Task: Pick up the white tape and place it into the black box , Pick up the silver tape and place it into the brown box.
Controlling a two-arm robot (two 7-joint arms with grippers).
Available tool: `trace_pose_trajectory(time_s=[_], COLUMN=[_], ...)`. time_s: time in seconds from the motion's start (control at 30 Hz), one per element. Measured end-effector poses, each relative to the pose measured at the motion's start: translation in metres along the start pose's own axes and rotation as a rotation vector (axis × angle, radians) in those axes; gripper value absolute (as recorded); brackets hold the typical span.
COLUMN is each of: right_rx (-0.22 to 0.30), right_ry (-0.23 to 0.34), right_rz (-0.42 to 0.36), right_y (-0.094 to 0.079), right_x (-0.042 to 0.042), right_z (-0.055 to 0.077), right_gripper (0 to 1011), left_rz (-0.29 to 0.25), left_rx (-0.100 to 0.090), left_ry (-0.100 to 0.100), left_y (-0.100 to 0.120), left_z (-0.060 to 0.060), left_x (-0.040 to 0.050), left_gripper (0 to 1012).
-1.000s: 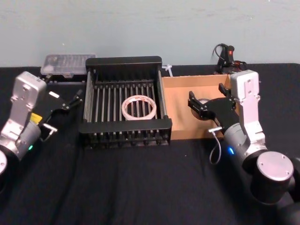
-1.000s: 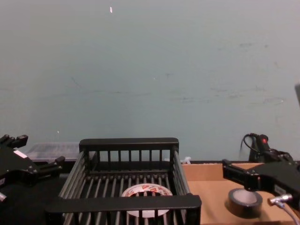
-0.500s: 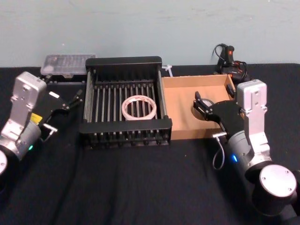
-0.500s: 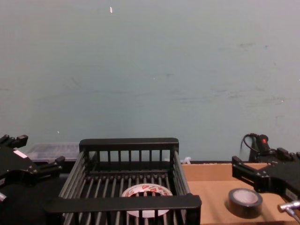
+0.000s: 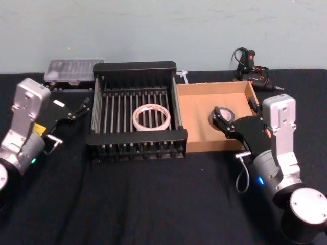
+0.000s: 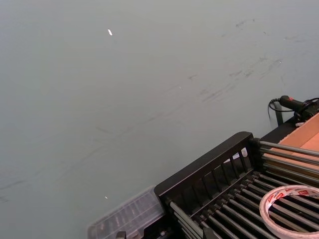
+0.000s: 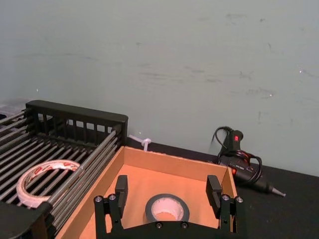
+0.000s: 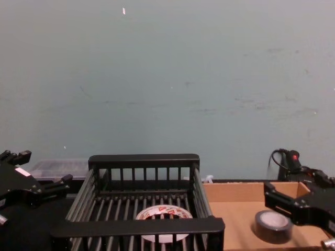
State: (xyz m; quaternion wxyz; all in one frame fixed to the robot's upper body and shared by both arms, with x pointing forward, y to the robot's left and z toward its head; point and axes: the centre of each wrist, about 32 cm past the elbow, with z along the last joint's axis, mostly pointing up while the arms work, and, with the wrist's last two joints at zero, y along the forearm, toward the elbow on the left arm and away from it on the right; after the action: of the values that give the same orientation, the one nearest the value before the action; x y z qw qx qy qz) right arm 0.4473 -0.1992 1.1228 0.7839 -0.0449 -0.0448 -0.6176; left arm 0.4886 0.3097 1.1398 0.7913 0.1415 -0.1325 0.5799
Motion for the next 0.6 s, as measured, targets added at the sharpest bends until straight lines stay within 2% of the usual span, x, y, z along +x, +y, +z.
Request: trace_pose_trajectory(time_s=[0.2, 0.6], right_rx=[-0.017, -0.017], right_ry=[0.013, 0.019], right_rz=[0.001, 0.007], right_y=[-0.0024, -0.0019], right_x=[0.0000, 0.0009], right_z=[-0.0024, -0.0031], right_gripper=[1002, 1002], left_rz=[0.000, 0.000], left_rx=[0.000, 0.000], left_ry=[0.000, 0.000], left_y=[0.0000, 0.0000], left_z=[0.0000, 0.0000], left_x=[0.0000, 0.0000], left_gripper=[1001, 1001])
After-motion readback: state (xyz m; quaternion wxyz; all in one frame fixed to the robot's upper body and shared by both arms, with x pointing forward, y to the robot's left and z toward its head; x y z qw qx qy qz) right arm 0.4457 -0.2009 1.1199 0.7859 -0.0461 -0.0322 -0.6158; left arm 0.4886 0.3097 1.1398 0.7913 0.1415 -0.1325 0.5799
